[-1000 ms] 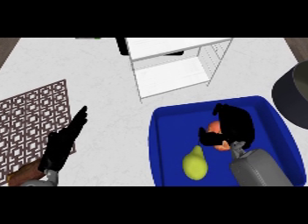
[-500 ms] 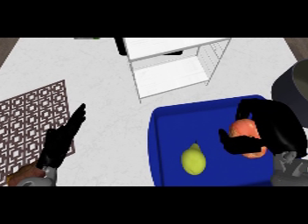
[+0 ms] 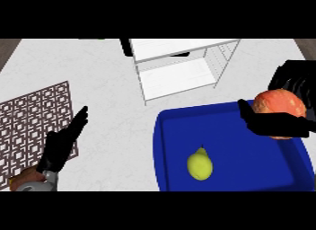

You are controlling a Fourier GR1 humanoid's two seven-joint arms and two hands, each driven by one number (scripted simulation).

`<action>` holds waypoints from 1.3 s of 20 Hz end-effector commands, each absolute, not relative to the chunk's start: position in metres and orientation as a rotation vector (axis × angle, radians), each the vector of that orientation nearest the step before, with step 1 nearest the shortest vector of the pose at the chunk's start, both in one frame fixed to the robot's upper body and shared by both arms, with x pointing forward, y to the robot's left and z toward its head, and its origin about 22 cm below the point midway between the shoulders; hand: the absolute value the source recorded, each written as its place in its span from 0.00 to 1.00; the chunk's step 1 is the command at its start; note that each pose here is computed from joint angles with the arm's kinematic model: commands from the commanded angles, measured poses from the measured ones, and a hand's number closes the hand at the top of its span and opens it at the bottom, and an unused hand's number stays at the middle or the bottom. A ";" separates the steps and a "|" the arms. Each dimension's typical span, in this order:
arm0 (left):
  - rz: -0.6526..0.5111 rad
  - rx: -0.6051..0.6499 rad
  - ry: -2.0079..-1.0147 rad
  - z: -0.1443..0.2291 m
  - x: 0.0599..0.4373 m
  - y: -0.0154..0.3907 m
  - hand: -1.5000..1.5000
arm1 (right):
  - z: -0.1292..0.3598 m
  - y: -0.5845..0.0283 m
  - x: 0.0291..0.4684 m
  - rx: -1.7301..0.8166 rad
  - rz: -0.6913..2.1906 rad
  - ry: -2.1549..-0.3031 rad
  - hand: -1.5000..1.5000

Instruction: Pick the squash from the tray and place it in the tiered shelf

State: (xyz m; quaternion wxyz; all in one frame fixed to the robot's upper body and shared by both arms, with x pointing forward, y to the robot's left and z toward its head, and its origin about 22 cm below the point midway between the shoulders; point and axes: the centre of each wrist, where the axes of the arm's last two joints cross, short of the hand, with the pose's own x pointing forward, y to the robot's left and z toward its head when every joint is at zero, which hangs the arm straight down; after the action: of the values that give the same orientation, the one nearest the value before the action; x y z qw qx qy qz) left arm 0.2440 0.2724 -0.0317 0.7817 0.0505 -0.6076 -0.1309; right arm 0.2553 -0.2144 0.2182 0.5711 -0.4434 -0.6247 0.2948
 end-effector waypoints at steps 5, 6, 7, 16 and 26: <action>-0.291 0.089 -1.313 -0.034 0.233 0.254 0.50 | 0.292 -0.219 0.306 -1.080 0.587 -1.516 1.00; -0.300 0.094 -1.335 -0.033 0.230 0.273 0.50 | 0.291 -0.211 0.319 -1.085 0.586 -1.513 1.00; -0.298 0.101 -1.321 -0.035 0.241 0.256 0.50 | 0.273 -0.192 0.337 -1.117 0.601 -1.511 1.00; -0.317 0.097 -1.312 -0.030 0.257 0.262 0.50 | 0.284 -0.197 0.419 -1.120 0.614 -1.496 1.00; -0.325 0.093 -1.335 -0.038 0.258 0.256 0.50 | 0.258 -0.153 0.466 -1.057 0.744 -1.453 1.00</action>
State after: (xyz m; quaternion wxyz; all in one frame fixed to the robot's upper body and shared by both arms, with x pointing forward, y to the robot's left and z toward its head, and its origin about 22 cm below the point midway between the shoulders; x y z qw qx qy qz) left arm 0.2522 0.2534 -0.0335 0.7748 0.0402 -0.6133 -0.1479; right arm 0.4520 -0.1666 0.2693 0.5530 -0.4675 -0.6218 0.2982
